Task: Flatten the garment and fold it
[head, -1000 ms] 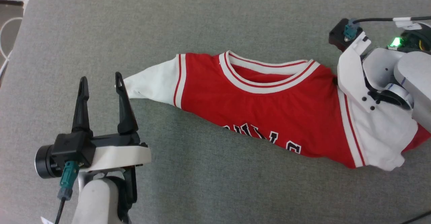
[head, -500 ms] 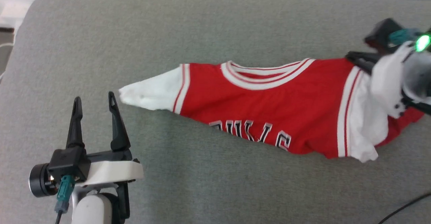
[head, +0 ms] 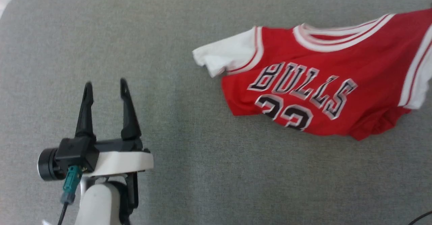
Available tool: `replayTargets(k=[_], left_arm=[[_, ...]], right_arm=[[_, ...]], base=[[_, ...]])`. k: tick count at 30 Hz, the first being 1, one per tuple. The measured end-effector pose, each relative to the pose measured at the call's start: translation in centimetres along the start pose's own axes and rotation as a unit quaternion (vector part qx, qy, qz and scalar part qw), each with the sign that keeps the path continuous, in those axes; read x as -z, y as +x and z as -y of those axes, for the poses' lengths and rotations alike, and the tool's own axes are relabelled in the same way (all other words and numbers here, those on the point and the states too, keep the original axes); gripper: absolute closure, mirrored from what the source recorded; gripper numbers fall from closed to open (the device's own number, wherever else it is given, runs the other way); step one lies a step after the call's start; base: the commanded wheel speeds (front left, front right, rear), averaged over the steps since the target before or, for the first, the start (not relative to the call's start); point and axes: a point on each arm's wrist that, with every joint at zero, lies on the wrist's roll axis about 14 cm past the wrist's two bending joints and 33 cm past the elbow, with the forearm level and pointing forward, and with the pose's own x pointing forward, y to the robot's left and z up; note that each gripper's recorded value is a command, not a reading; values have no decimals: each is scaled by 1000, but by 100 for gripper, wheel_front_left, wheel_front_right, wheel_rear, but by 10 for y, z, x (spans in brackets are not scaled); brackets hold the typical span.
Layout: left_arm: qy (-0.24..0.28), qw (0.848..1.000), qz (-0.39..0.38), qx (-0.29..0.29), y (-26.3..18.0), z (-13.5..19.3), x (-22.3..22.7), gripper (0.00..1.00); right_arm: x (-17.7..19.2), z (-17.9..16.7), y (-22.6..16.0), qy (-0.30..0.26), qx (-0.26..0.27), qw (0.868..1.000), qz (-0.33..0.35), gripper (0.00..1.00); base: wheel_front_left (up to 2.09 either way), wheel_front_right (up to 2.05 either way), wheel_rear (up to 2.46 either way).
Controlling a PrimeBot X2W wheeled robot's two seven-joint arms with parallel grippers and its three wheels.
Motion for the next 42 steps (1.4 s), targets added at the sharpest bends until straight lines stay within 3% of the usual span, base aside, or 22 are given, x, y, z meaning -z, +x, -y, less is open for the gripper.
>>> replayTargets(k=[5,8,12,17,18,19,20,26,29,33,38,42], left_arm=[[-10,1000,0,14,16,12,7,0],[-6,1000,-9,8,21,8,16,0],[10,1000,-24,-10,19,-5,27,0],[34,999,-25,-27,18,-20,27,0],[36,999,-23,-30,18,-23,26,0],[39,999,-22,-31,18,-25,25,0],[42,998,-20,-33,18,-27,23,0],[54,998,2,-20,20,-31,7,0],[55,998,19,2,24,-26,-5,0],[68,995,44,51,43,-11,-19,0],[69,990,52,110,69,14,-26,0],[79,984,31,159,89,40,-22,0]], right_arm=[[35,20,41,-15,41,996,-73,100],[63,0,76,3,25,993,-112,100],[91,-57,114,22,-28,990,-136,100],[84,-59,131,54,-26,992,-108,100],[82,-59,131,62,-24,993,-100,91],[80,-59,130,66,-23,994,-90,51],[77,-59,129,66,-22,995,-78,0],[42,-65,112,63,-26,997,25,0],[19,-47,90,58,-1,994,93,0],[-12,-15,52,74,46,977,196,0],[-35,-5,15,97,71,957,266,0],[-60,7,-27,123,98,926,344,0]], base=[[0,0,0],[0,0,0],[0,0,0],[0,0,0],[0,0,0],[0,0,0],[0,0,0],[0,0,0],[0,0,0],[0,0,0],[0,0,0],[0,0,0]])
